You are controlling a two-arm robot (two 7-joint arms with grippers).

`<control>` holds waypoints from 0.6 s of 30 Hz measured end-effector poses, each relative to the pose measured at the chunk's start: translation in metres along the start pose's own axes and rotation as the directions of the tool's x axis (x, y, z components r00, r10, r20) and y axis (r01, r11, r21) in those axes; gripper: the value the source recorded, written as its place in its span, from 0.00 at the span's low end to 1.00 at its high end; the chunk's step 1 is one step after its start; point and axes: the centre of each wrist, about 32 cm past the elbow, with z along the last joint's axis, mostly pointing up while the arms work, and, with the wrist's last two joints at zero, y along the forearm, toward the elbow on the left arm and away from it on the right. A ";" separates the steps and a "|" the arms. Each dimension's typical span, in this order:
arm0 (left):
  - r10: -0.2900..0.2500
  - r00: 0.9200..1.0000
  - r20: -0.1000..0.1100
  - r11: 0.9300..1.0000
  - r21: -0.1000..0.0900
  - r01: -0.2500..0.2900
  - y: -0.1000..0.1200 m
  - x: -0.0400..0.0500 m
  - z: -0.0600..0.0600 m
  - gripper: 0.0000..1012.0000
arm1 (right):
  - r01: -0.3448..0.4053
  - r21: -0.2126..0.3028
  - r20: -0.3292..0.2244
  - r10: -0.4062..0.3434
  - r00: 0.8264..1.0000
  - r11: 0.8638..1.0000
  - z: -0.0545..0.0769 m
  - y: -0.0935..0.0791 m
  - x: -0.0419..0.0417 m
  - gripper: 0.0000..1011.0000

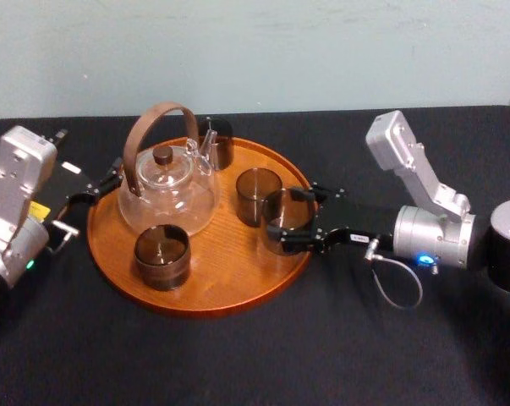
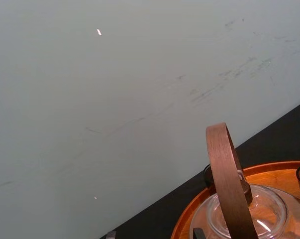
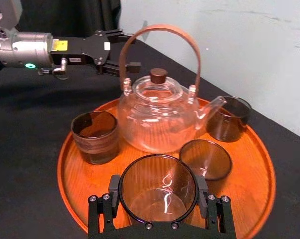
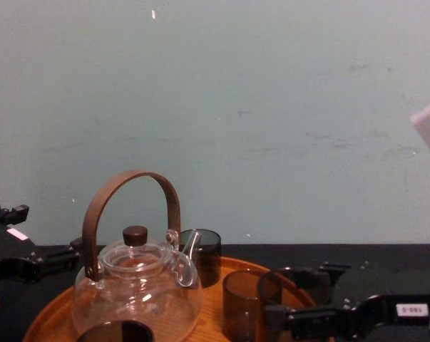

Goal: Pick up the glass from the table and place it on the tray.

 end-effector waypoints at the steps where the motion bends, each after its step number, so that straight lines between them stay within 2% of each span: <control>1: 0.000 1.000 0.000 1.000 0.000 0.000 0.000 0.0000 0.000 0.99 | -0.004 0.000 0.002 0.004 1.000 1.000 0.001 0.001 -0.0005 0.90; 8: 0.000 1.000 0.000 1.000 0.000 0.000 0.000 0.0000 0.000 0.99 | -0.019 -0.005 0.003 0.019 1.000 1.000 0.001 0.010 -0.0005 0.90; 18: 0.000 1.000 0.000 1.000 0.000 0.000 0.000 0.0000 0.000 0.99 | -0.025 -0.013 -0.001 0.025 1.000 1.000 0.001 0.024 0.0037 0.90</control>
